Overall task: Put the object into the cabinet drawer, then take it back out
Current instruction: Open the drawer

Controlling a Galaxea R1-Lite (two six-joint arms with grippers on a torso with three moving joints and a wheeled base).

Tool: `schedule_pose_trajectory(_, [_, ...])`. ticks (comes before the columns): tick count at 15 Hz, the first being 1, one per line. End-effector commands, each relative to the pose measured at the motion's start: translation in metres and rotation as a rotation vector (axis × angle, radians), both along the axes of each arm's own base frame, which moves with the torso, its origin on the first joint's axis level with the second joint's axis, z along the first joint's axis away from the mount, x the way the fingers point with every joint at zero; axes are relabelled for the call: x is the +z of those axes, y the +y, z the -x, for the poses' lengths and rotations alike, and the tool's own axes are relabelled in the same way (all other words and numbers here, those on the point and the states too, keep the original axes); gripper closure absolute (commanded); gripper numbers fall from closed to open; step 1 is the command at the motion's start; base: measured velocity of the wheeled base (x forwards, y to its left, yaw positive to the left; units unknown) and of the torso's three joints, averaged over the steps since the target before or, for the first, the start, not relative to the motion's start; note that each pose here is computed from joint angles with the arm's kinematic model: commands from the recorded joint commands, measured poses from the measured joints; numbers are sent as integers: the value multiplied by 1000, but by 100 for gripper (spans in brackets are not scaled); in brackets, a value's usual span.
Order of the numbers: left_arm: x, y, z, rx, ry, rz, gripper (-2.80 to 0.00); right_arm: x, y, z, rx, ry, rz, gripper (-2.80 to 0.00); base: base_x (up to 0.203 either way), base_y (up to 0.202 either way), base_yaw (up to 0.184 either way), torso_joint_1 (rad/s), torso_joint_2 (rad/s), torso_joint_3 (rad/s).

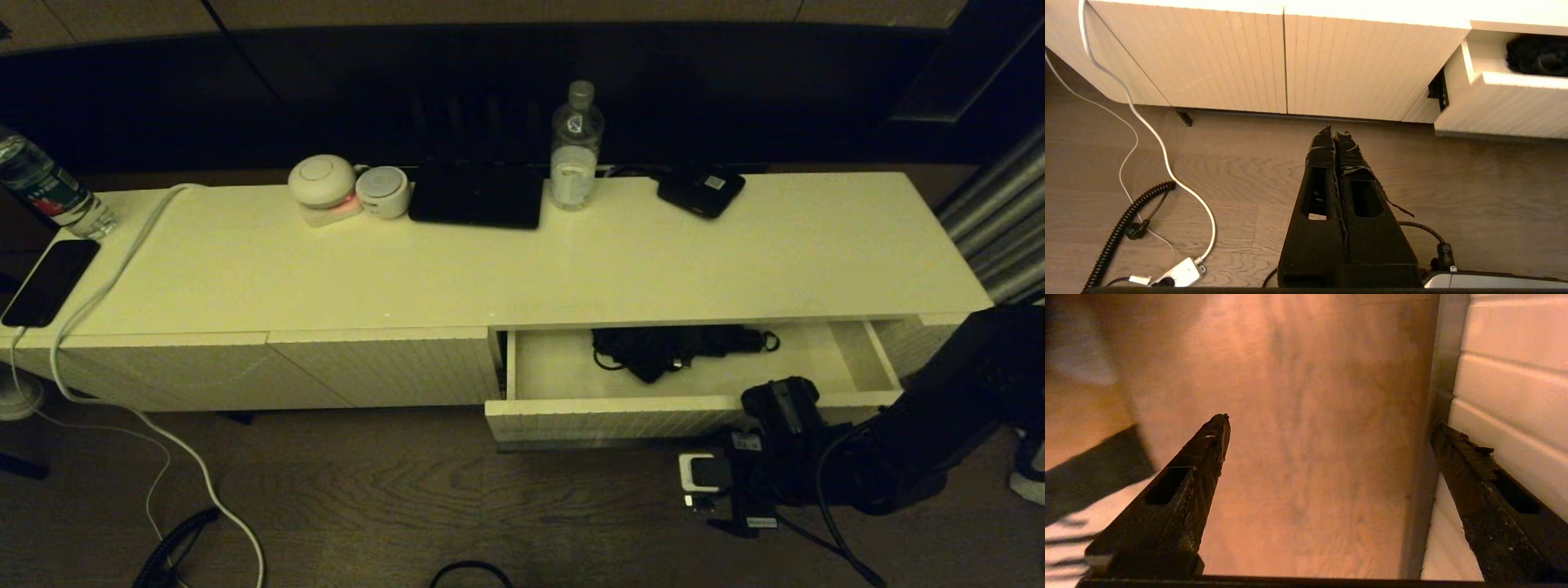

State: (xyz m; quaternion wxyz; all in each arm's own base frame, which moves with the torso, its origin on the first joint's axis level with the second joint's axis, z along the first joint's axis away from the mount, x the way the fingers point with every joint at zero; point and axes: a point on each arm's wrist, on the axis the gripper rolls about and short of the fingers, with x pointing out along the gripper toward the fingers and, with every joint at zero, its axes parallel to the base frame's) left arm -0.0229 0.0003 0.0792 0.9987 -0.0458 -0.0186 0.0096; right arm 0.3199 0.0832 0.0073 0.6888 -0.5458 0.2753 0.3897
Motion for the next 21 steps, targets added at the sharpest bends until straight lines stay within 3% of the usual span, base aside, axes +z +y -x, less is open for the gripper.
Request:
schedule_pose_trajectory(1, [0,0,0,1,-2,1,0,17,-1,15,15,-32,-5,-280,0,0,0,0,0,0])
schedule_pose_trajectory(5, [0,0,0,1,-2,1,0,45,-5,35,2,-88,-32,-280,0,0,0,0,0,0])
schedule_pose_trajectory(7, [0,0,0,1,-2,1,0,73,-9,50,-13,-162,-63,-280,0,0,0,0,0,0])
schedule_pose_trajectory(8, [0,0,0,1,-2,1,0,89,-12,59,-32,-200,-83,0,0,0,0,0,0,0])
schedule_pose_trajectory(12, [0,0,0,1,-2,1,0,143,-29,101,-178,-241,-164,0,0,0,0,0,0,0])
schedule_pose_trajectory(14, [0,0,0,1,-2,1,0,160,-34,111,-324,-239,-282,0,0,0,0,0,0,0])
schedule_pose_trajectory(16, [0,0,0,1,-2,1,0,172,-35,112,-473,-170,-375,0,0,0,0,0,0,0])
schedule_pose_trajectory(21, [0,0,0,1,-2,1,0,189,-22,105,-721,40,-535,0,0,0,0,0,0,0])
